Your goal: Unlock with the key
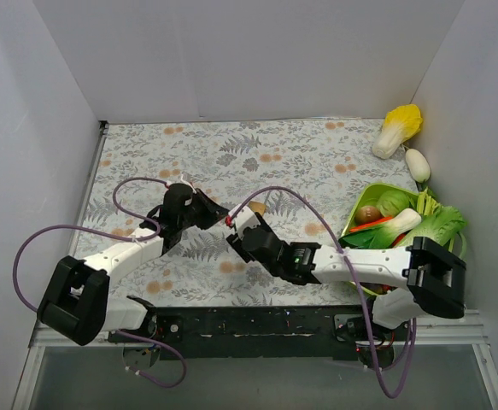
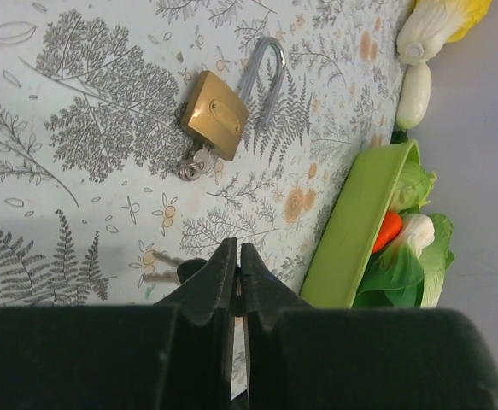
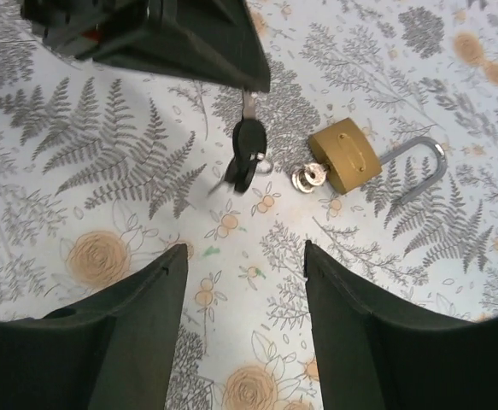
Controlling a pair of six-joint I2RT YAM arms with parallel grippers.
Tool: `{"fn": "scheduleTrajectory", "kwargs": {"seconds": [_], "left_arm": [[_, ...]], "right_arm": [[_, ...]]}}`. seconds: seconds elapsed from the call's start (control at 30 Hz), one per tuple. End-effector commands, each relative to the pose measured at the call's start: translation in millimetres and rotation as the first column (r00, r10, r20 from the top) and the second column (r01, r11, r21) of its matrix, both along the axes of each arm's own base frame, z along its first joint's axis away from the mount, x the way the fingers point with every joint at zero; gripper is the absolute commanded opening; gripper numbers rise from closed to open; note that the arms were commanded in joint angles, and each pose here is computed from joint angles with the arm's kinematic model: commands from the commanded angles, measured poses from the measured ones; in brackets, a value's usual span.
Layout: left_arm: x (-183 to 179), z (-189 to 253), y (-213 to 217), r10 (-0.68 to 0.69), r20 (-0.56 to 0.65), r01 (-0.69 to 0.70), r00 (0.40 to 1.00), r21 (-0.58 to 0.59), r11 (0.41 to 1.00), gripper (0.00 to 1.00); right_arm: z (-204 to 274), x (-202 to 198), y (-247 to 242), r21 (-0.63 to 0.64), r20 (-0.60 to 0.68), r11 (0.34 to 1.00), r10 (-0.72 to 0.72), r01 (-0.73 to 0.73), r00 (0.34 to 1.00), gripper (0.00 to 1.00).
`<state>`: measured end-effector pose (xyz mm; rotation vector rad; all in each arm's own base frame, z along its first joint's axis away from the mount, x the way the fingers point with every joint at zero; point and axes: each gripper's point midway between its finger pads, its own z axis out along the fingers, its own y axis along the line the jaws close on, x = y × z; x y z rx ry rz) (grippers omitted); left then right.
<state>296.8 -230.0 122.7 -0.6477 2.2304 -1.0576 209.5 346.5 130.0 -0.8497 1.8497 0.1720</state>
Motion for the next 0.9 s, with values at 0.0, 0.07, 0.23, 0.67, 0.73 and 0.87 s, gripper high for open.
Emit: {"fn": "scheduleTrajectory", "kwargs": {"seconds": [0.0,0.07,0.23,0.67,0.73,0.87], "left_arm": [[9,43,-10,-0.216,0.225,0.216,0.950,0.025,0.976,0.00],[6,50,-11,-0.326,0.321,0.303,0.889,0.122,0.945,0.00],[-33,78,-25,-0.568,0.502,0.530,0.652,0.233,0.815,0.00],[-104,121,-35,-0.654,0.671,0.771,0.349,0.191,0.608,0.00],[-106,124,-34,-0.647,0.681,0.767,0.342,0.195,0.611,0.00],[-108,126,-33,-0.641,0.687,0.766,0.343,0.190,0.614,0.00]], "right_arm": [[18,-9,-5,0.164,-0.135,0.982,0.121,-0.098,0.983,0.63],[32,-32,2,0.305,-0.210,0.919,0.321,-0.251,0.923,0.63],[88,-49,-12,0.612,-0.160,0.686,0.595,-0.394,0.788,0.63],[120,-70,-17,0.776,-0.114,0.446,0.794,-0.446,0.597,0.62],[118,-65,-14,0.778,-0.123,0.456,0.787,-0.433,0.605,0.61],[108,-70,-1,0.782,-0.154,0.459,0.798,-0.421,0.583,0.56]]}}
